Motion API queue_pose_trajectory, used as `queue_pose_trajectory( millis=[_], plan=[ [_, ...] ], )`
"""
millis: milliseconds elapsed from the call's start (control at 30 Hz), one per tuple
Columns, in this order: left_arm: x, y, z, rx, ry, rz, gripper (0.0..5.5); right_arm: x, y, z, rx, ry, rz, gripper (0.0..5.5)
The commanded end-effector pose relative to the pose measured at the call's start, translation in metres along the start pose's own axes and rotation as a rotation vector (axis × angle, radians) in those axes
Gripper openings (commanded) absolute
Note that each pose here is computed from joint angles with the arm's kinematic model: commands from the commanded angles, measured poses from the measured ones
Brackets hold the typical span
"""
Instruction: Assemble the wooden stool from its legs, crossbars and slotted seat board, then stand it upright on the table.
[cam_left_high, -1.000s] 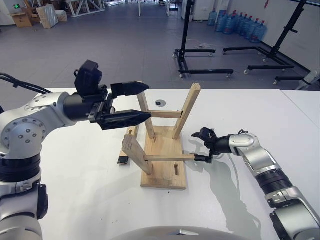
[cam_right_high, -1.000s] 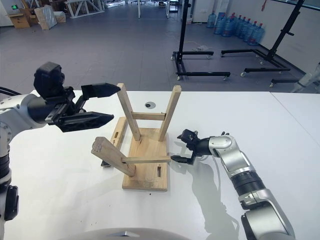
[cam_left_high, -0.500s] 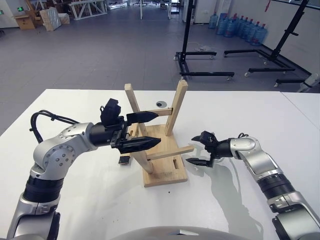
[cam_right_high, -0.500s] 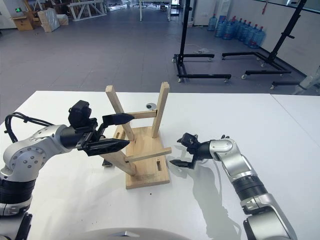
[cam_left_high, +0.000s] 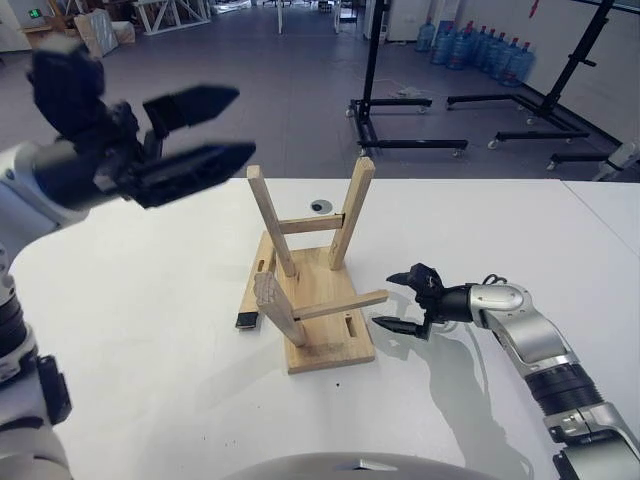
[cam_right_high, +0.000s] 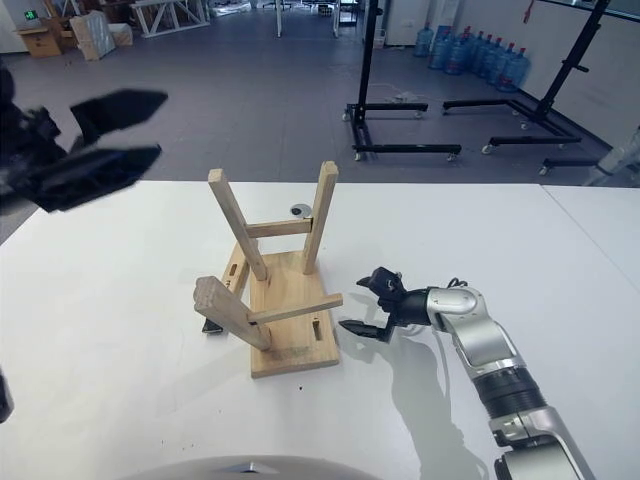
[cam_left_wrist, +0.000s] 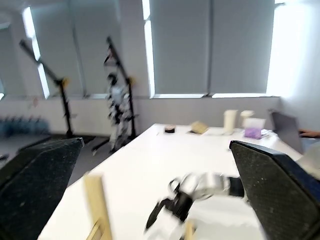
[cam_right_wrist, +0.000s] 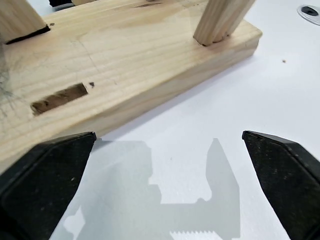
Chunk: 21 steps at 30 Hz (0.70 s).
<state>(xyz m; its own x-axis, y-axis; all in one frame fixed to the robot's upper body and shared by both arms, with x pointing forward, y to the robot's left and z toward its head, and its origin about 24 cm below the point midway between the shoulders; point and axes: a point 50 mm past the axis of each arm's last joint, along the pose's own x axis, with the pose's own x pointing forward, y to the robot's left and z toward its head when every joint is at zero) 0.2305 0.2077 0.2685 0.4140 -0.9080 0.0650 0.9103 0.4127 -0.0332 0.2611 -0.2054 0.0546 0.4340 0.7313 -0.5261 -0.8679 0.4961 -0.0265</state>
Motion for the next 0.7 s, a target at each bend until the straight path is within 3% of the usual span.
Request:
queue_pose_trajectory(
  millis=[33, 233, 367, 700],
  plan=[
    [0.004, 0.015, -0.058, -0.100, 0.216, 0.254, 5.37, -0.004, 0.000, -0.005, 0.035, -0.001, -0.050, 5.40],
    [0.033, 0.022, -0.135, -0.329, 0.475, 0.534, 5.37, 0.004, 0.006, -0.009, 0.055, -0.001, -0.061, 5.40],
    [0.028, 0.024, -0.168, -0.371, 0.632, 0.678, 5.37, 0.011, 0.011, -0.011, 0.059, -0.003, -0.056, 5.40],
    [0.040, 0.018, -0.201, -0.358, 0.734, 0.776, 5.37, 0.017, 0.016, -0.014, 0.068, -0.006, -0.054, 5.40]
  ],
)
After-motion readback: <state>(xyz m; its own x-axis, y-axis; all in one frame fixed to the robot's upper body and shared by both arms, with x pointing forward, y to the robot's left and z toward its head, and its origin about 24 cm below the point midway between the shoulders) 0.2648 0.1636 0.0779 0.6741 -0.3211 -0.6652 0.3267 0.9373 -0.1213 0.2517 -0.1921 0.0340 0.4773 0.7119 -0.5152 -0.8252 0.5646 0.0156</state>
